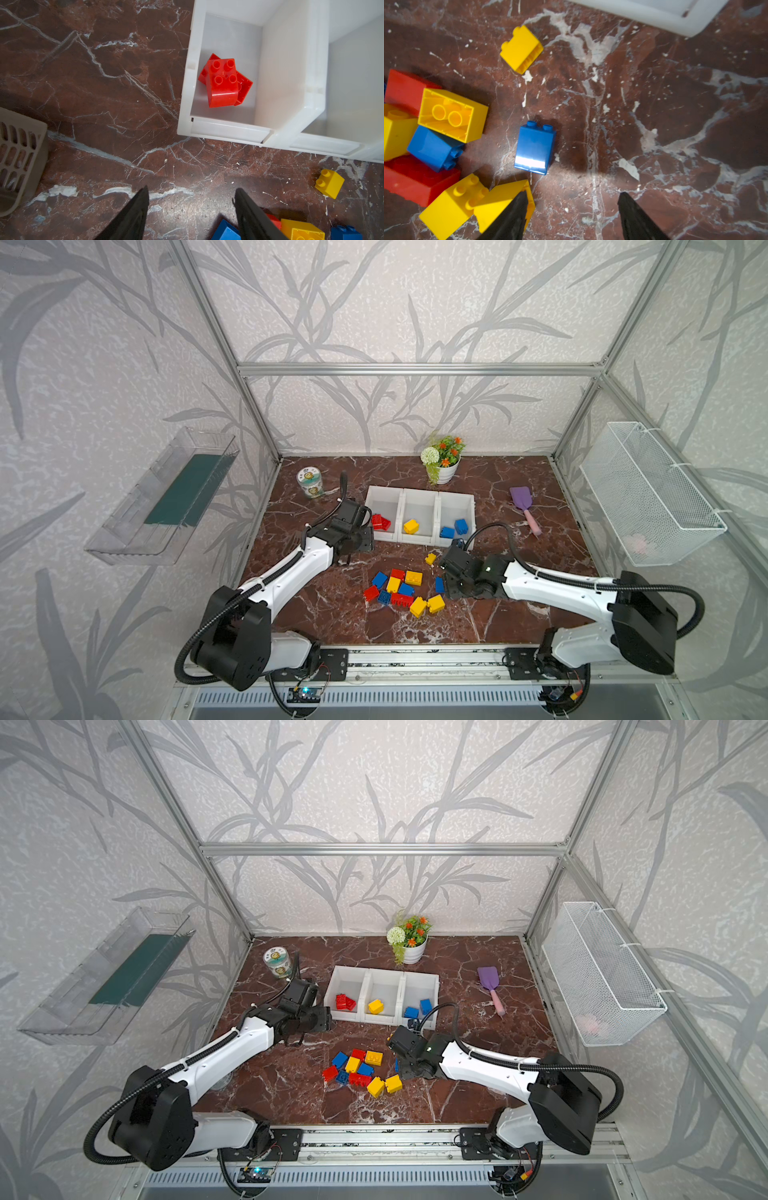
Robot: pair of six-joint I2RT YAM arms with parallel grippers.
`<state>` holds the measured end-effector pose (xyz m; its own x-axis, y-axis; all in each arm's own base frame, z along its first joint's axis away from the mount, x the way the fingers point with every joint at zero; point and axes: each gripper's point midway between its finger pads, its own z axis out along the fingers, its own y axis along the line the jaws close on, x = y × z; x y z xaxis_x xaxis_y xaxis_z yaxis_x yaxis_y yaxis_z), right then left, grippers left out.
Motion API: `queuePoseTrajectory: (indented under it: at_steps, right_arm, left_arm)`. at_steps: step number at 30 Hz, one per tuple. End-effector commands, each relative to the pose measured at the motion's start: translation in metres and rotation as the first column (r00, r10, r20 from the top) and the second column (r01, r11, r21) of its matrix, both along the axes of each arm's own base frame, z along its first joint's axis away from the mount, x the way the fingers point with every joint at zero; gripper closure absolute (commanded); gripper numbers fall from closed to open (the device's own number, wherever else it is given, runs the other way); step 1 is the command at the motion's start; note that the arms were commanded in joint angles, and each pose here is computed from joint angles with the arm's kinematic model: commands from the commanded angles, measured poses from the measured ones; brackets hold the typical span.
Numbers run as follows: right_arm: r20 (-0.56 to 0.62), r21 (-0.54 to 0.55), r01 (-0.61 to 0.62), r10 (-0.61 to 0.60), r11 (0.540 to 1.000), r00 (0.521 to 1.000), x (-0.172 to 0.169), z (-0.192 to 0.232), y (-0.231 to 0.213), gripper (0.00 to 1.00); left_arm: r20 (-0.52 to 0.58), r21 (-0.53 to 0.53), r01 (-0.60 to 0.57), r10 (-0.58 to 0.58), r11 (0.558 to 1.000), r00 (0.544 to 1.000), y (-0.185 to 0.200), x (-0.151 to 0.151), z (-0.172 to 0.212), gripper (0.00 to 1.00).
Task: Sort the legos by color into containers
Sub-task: 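Lower the right gripper onto a yellow brick and grasp it while the left gripper withdraws, then carry the yellow brick with the right gripper over the middle compartment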
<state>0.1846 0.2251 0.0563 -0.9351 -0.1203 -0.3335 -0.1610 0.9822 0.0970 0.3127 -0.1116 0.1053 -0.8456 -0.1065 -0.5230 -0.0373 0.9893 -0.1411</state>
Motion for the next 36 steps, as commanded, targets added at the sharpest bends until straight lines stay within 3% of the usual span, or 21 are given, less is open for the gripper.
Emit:
queuePoseTrajectory:
  at_steps: [1,16,29,36]
  right_arm:
    - [-0.009,0.022,-0.052,0.052,0.998,0.999,-0.009,0.004,0.02,0.3]
    - [-0.075,0.016,-0.142,0.143,0.99,0.987,-0.03,-0.01,0.055,0.3]
    - [-0.095,-0.015,-0.101,0.099,0.995,0.99,-0.036,-0.018,0.041,0.44]
    - [-0.092,-0.007,-0.086,0.085,0.996,0.992,-0.039,-0.018,0.034,0.44]
  left_arm:
    - [-0.002,-0.004,-0.036,0.036,0.999,0.999,0.006,-0.005,-0.001,0.32]
    - [-0.01,-0.024,-0.042,0.042,0.999,0.999,0.007,-0.013,-0.008,0.32]
    - [-0.011,-0.031,-0.043,0.043,0.999,0.999,0.007,-0.015,-0.011,0.32]
    - [-0.01,-0.028,-0.05,0.049,0.998,0.999,0.009,-0.018,-0.012,0.31]
